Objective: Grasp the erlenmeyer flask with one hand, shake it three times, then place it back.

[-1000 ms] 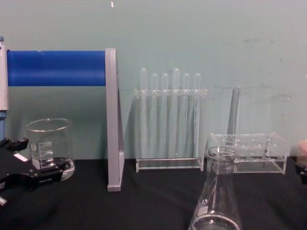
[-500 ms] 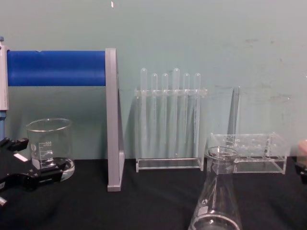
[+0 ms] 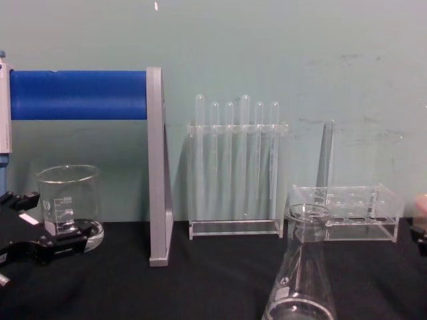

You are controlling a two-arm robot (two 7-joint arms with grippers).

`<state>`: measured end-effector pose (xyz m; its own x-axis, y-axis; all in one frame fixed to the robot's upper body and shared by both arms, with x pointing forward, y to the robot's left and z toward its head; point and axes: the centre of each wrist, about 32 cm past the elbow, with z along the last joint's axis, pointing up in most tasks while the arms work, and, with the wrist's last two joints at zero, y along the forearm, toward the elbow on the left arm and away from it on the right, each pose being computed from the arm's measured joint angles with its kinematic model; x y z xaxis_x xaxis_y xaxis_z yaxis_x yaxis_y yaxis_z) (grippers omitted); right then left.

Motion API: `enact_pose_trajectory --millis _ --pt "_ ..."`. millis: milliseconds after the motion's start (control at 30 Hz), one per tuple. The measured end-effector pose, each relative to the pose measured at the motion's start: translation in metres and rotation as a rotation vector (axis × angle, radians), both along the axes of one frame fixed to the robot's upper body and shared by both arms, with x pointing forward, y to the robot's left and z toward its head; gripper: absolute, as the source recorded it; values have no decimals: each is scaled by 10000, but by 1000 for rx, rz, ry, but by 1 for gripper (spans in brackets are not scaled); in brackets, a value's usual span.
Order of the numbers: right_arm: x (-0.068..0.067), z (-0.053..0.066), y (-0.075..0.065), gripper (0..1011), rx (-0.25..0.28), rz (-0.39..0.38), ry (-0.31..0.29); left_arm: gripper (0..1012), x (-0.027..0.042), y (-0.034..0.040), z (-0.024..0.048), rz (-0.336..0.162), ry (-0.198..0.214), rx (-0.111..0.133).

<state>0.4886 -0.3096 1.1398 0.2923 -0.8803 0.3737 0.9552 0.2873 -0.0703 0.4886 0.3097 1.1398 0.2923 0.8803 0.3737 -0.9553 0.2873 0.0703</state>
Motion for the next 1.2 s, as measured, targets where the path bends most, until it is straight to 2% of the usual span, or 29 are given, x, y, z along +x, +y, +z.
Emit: enact_pose_trajectory --millis 1200 --pt "0 0 0 1000 0 0 0 1001 0 0 0 0 0 0"
